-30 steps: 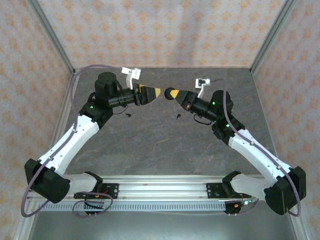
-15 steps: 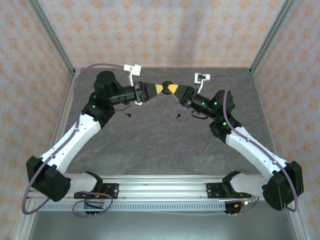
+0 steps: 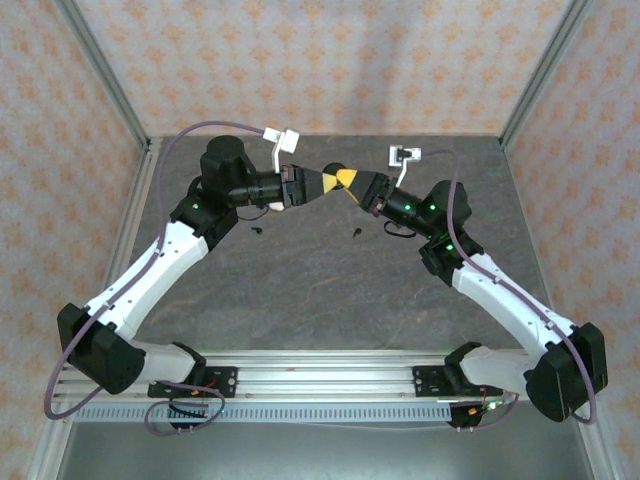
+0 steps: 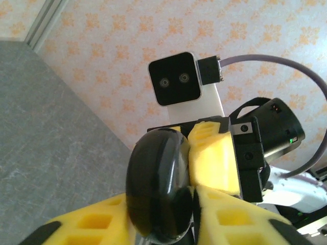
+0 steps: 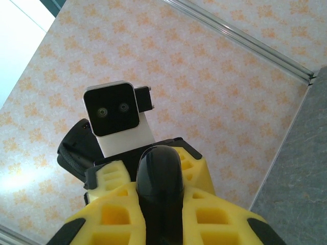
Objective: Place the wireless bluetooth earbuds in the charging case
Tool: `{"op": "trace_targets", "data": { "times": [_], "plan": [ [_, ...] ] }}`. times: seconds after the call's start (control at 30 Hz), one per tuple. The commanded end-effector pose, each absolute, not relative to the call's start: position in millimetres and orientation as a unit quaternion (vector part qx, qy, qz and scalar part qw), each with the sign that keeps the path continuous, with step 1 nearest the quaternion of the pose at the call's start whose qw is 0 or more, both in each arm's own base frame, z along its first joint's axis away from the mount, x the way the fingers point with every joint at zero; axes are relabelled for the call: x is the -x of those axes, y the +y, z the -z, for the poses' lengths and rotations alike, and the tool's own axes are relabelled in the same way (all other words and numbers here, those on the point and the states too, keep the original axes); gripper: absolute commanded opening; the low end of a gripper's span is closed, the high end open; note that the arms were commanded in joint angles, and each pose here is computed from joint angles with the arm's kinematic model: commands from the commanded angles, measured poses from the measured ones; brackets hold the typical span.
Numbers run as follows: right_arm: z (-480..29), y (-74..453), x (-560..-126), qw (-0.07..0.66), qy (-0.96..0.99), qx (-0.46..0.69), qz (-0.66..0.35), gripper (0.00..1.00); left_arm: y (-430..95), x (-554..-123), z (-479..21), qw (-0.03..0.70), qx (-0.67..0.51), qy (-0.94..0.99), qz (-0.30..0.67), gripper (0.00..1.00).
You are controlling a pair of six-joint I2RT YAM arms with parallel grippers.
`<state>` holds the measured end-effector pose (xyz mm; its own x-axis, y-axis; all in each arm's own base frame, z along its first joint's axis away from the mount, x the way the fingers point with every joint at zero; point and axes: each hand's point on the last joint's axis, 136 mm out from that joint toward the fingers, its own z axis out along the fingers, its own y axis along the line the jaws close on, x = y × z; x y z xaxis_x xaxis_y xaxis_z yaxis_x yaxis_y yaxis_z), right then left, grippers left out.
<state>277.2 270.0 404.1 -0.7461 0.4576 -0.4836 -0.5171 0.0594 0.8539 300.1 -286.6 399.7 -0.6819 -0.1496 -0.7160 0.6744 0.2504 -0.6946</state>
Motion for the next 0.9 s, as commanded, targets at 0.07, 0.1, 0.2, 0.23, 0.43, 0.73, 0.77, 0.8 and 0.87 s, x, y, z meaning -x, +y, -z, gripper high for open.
{"op": "trace_targets", "data": {
  "times": [0.07, 0.1, 0.2, 0.23, 0.43, 0.73, 0.77, 0.8, 0.87],
  "plan": [
    [-424.1, 266.0, -265.8, 0.373, 0.612, 0.047, -0.696, 0.00, -290.3, -290.3, -419.4, 0.362, -0.213, 0.689, 0.591, 0.17],
    [-423.8, 266.1, -265.2, 0.372, 0.612, 0.048, -0.696, 0.00, -289.9, -290.5, -419.5, 0.365, -0.212, 0.689, 0.589, 0.14],
    [-422.6, 266.6, -264.1, 0.372, 0.616, 0.052, -0.692, 0.00, -289.1, -291.2, -418.6, 0.372, -0.214, 0.691, 0.581, 0.10],
    [-421.6, 267.0, -263.6, 0.371, 0.620, 0.054, -0.690, 0.01, -288.0, -291.4, -418.5, 0.376, -0.215, 0.693, 0.576, 0.08],
    [-409.6, 267.8, -265.2, 0.364, 0.651, 0.055, -0.664, 0.19, -280.7, -285.8, -405.6, 0.408, -0.253, 0.706, 0.521, 0.00],
    [-373.5, 267.1, -280.3, 0.346, 0.723, 0.031, -0.597, 0.27, -277.5, -267.8, -378.3, 0.443, -0.333, 0.706, 0.441, 0.00],
    [-371.0, 266.5, -281.3, 0.346, 0.726, 0.028, -0.594, 0.27, -275.9, -266.2, -376.2, 0.451, -0.338, 0.705, 0.431, 0.00],
    [-368.3, 266.2, -281.8, 0.343, 0.730, 0.025, -0.591, 0.28, -274.4, -265.5, -372.7, 0.455, -0.344, 0.705, 0.421, 0.00],
    [-366.8, 265.7, -283.1, 0.344, 0.732, 0.022, -0.588, 0.30, -271.1, -263.6, -366.7, 0.462, -0.351, 0.707, 0.405, 0.00]
  ]
}}
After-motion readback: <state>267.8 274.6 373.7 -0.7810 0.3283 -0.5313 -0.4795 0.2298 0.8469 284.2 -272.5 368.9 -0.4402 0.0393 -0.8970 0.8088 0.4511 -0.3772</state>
